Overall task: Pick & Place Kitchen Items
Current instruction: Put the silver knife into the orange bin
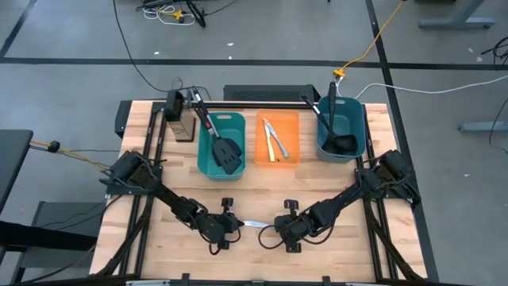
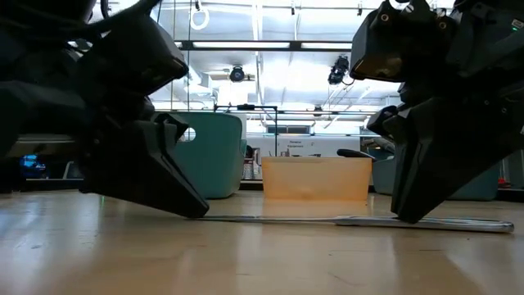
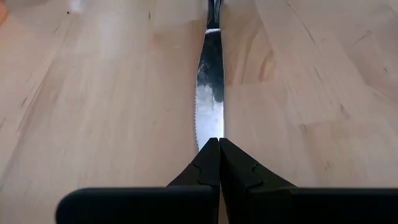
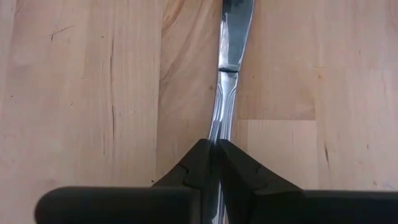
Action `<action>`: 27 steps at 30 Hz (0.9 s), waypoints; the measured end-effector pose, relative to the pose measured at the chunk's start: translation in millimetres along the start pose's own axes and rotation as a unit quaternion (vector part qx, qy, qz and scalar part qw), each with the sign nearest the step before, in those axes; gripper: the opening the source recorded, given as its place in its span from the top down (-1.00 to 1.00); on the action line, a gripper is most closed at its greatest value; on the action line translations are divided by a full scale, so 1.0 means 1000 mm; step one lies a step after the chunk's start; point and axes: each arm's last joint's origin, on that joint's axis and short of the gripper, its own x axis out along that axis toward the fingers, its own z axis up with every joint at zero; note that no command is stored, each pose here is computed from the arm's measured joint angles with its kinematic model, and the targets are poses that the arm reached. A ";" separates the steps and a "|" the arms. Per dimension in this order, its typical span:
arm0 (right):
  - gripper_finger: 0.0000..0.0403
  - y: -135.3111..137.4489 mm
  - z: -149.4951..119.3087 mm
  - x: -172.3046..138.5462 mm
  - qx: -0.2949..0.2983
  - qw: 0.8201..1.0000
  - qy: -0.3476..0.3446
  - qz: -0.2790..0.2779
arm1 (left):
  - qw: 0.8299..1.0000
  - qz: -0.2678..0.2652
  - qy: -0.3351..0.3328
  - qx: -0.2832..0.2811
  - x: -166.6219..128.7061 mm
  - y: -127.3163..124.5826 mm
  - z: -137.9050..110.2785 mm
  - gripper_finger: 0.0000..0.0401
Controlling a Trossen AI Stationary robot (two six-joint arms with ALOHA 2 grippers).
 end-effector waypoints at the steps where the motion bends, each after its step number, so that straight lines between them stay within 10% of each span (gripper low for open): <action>1: 0.82 0.000 0.000 0.000 -0.001 1.000 0.000 0.000 | 1.000 0.001 0.000 0.001 0.000 0.000 0.000 0.97; 27: 0.59 -0.005 0.006 -0.022 0.018 0.999 -0.014 0.024 | 0.998 -0.024 0.045 -0.037 0.007 0.007 -0.007 0.99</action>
